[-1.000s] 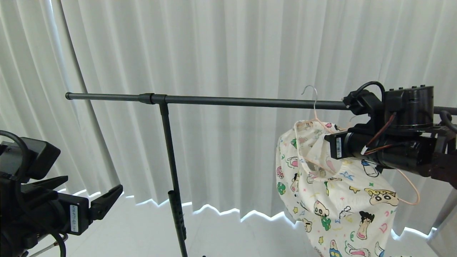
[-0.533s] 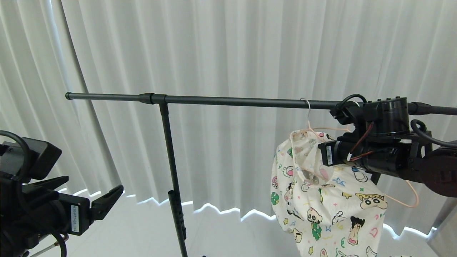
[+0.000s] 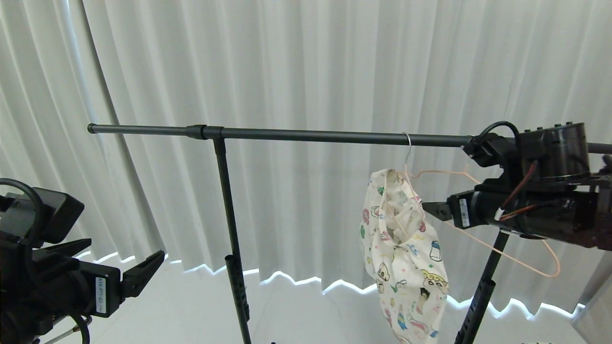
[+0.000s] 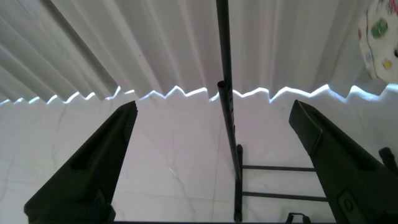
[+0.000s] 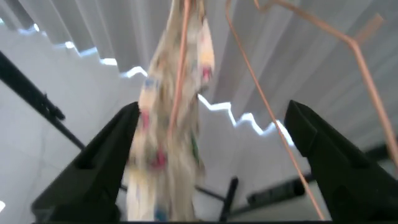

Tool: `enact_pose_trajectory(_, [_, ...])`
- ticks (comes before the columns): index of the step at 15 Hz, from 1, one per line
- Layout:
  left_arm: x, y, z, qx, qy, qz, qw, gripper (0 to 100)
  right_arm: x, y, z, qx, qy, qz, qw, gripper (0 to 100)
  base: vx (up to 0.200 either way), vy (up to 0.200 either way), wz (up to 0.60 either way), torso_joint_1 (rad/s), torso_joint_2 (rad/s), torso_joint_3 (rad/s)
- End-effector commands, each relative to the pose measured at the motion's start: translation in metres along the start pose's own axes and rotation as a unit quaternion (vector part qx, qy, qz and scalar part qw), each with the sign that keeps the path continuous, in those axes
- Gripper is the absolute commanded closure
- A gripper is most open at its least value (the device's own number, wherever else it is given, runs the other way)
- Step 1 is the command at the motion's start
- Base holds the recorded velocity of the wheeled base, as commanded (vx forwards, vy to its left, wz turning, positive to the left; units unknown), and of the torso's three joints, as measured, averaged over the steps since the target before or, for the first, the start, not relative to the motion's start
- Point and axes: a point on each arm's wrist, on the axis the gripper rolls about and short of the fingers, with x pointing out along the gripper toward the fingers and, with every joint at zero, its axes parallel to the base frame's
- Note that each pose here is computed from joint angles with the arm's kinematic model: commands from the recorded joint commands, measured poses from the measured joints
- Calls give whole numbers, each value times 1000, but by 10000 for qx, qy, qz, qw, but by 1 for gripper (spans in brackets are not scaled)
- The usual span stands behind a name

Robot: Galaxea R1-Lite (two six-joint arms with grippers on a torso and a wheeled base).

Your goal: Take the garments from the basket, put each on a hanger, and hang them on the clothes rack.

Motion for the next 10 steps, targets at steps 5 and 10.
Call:
enact_pose_trajectory(5, [-4,3,-1,-40,-50,110,9999,0,-116,-46,-37,-511,161,-705,9961,0,-200,0,0,6,4,5])
enact_pose_trajectory(10, [-13,16,2,-90,-242,517,9983,0,-131,-68,-60,-504,307,-1387,9886,0,-200,0,0,-8,0,7])
